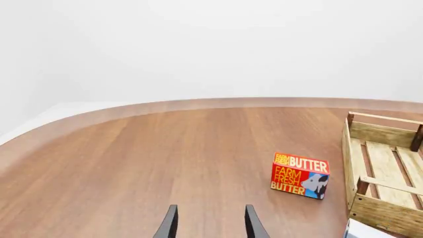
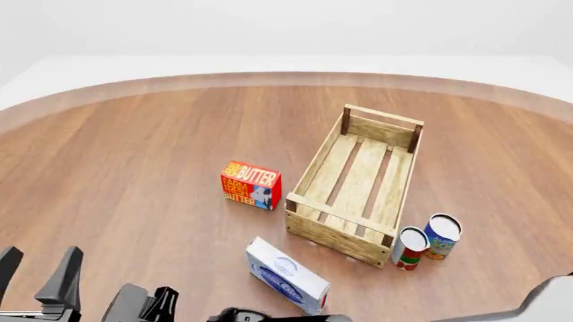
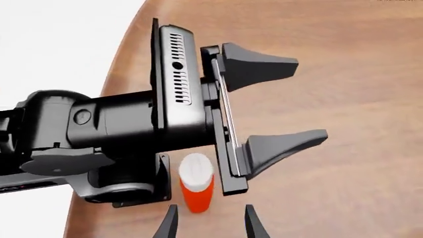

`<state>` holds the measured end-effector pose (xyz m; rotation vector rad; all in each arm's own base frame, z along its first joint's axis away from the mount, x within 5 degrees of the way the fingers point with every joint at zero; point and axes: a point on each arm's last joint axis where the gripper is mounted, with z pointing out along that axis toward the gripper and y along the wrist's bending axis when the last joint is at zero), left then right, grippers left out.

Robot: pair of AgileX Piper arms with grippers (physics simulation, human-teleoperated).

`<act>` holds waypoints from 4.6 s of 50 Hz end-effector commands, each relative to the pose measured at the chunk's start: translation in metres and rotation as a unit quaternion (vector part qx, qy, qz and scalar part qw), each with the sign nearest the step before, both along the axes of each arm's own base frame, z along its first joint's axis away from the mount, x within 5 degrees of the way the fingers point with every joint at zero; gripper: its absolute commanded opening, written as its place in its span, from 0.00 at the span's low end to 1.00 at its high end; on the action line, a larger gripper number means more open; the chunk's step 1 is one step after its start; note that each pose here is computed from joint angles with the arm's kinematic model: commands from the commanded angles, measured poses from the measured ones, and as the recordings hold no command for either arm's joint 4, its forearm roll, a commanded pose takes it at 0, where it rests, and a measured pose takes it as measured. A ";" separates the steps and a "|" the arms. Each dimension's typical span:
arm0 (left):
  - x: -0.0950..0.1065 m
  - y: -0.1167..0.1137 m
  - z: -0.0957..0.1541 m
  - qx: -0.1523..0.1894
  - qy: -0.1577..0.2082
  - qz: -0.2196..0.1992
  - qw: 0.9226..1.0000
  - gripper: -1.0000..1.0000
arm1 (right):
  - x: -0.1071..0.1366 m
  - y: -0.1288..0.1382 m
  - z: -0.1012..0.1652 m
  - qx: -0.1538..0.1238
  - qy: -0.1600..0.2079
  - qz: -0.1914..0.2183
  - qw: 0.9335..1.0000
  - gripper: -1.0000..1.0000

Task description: Pick up the ketchup, and put it in the wooden tray.

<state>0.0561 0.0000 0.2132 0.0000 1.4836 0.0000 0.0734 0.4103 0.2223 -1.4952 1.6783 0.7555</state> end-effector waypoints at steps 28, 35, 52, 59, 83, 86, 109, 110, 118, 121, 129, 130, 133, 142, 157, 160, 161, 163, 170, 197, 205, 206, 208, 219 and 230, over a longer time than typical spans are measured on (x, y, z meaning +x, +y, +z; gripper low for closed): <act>0.000 0.000 0.000 0.000 0.000 0.000 1.000 1.00 | -0.007 0.028 -0.048 -0.040 -0.015 0.028 0.999 1.00; 0.000 0.000 0.000 0.000 0.000 0.000 1.000 1.00 | -0.003 0.029 -0.053 -0.044 -0.017 0.026 0.999 1.00; 0.000 0.000 0.000 0.000 0.000 0.000 1.000 1.00 | -0.004 0.037 -0.064 -0.048 -0.026 0.035 0.998 1.00; 0.000 0.000 0.000 0.000 0.000 0.000 1.000 1.00 | -0.004 0.040 -0.069 -0.051 -0.025 0.036 0.998 1.00; 0.000 0.000 0.000 0.000 0.000 0.000 1.000 1.00 | 0.000 0.033 -0.079 -0.055 -0.030 0.034 0.997 0.00; 0.000 0.000 0.000 0.000 0.000 0.000 1.000 1.00 | 0.001 0.026 -0.078 -0.053 -0.031 0.033 0.998 0.00; 0.000 0.000 0.000 0.000 0.000 0.000 1.000 1.00 | 0.018 -0.023 -0.075 -0.044 -0.029 -0.002 0.999 0.00; 0.000 0.000 0.000 0.000 0.000 0.000 1.000 1.00 | 0.020 -0.026 -0.075 -0.043 -0.030 -0.004 0.999 0.00; 0.000 0.000 0.000 0.000 0.000 0.000 1.000 1.00 | 0.033 -0.046 -0.068 -0.042 -0.035 -0.023 0.998 0.00; 0.000 0.000 0.000 0.000 0.000 0.000 1.000 1.00 | 0.037 -0.053 -0.067 -0.042 -0.036 -0.030 0.998 0.00; 0.000 0.000 0.000 0.000 0.000 0.000 1.000 1.00 | 0.045 -0.065 -0.060 -0.043 -0.038 -0.044 0.997 0.00; 0.000 0.000 0.000 0.000 0.000 0.000 1.000 1.00 | 0.047 -0.067 -0.056 -0.044 -0.037 -0.047 0.997 0.00; 0.000 0.000 0.000 0.000 0.000 0.000 1.000 1.00 | 0.050 -0.072 -0.036 -0.043 -0.038 -0.053 0.997 0.00; 0.000 0.000 0.000 0.000 0.000 0.000 1.000 1.00 | 0.068 -0.092 0.005 -0.035 -0.052 -0.080 0.995 0.00; 0.000 0.000 0.000 0.000 0.000 0.000 1.000 1.00 | 0.096 -0.141 0.066 -0.038 -0.071 -0.138 0.987 0.00; 0.000 0.000 0.000 0.000 0.000 0.000 1.000 1.00 | 0.102 -0.157 0.083 -0.033 -0.079 -0.157 0.984 0.00; 0.000 0.000 0.000 0.000 0.000 0.000 1.000 1.00 | 0.103 -0.160 0.088 -0.031 -0.079 -0.162 0.983 0.00; 0.000 0.000 0.000 0.000 0.000 0.000 1.000 1.00 | 0.105 -0.170 0.101 -0.024 -0.082 -0.176 0.981 0.00; 0.000 0.000 0.000 0.000 0.000 0.000 1.000 1.00 | 0.113 -0.202 0.124 -0.011 -0.094 -0.220 0.971 0.00; 0.000 0.000 0.000 0.000 0.000 0.000 1.000 1.00 | 0.144 -0.281 0.127 0.012 -0.084 -0.382 0.920 0.00; 0.000 0.000 0.000 0.000 0.000 0.000 1.000 1.00 | 0.157 -0.299 0.110 0.009 -0.072 -0.425 0.902 0.00; 0.000 0.000 0.000 0.000 0.000 0.000 1.000 1.00 | 0.159 -0.303 0.106 0.008 -0.072 -0.434 0.898 0.00; 0.000 0.000 0.000 0.000 0.000 0.000 1.000 1.00 | 0.162 -0.307 0.101 0.010 -0.068 -0.444 0.893 0.00; 0.000 0.000 0.000 0.000 0.000 0.000 1.000 1.00 | 0.178 -0.326 0.084 -0.002 -0.054 -0.488 0.871 0.00; 0.000 0.000 0.000 0.000 0.000 0.000 1.000 1.00 | 0.197 -0.331 0.055 -0.018 -0.041 -0.503 0.863 0.00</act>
